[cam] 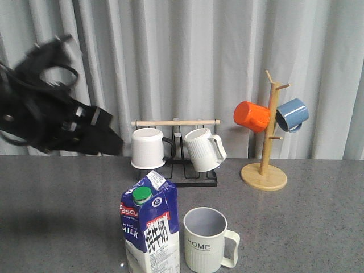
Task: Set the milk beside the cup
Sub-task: 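Set the carton down beside the white mug and open the left gripper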
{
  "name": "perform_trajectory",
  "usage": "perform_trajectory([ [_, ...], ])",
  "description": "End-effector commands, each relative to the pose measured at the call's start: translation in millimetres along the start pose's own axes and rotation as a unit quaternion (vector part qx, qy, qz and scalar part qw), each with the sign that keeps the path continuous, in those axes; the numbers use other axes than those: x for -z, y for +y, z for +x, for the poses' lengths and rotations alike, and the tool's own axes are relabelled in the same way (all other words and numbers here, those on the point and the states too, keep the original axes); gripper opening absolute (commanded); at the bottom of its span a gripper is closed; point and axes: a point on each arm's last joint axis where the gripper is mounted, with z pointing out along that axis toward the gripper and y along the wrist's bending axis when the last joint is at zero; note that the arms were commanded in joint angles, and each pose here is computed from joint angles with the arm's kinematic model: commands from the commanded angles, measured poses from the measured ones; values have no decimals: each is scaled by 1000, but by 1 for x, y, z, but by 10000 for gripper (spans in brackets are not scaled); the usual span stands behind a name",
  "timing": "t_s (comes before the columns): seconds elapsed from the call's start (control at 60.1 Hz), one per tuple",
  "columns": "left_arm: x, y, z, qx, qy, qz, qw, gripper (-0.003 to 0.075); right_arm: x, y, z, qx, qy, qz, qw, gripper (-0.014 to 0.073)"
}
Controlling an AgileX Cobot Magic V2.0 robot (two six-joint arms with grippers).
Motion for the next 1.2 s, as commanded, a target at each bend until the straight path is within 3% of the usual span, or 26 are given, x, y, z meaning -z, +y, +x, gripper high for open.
perform_trajectory([
  [0.0, 50, -22, 1, -40, -67, 6, 997, 92, -6, -4, -18, 1, -43, 15, 999, -5],
  [0.067, 66, -26, 6, -58, -84, -10, 995, -10, -11, -4, -18, 5, -31, 17, 999, -5],
  [0.216, 100, -35, 16, -78, -118, -41, 989, -8, -16, -4, -17, 3, -13, 15, 1000, -5],
  [0.665, 183, -66, 56, -116, -225, -59, 966, -8, -16, -4, -17, 3, -13, 15, 1000, -5],
  [0.964, 207, -64, 139, -69, -281, -105, 952, -8, -16, -4, -17, 3, -13, 15, 1000, -5],
  [1.18, 193, -56, 211, -1, -274, -101, 957, -8, -16, -4, -17, 3, -13, 15, 1000, -5],
])
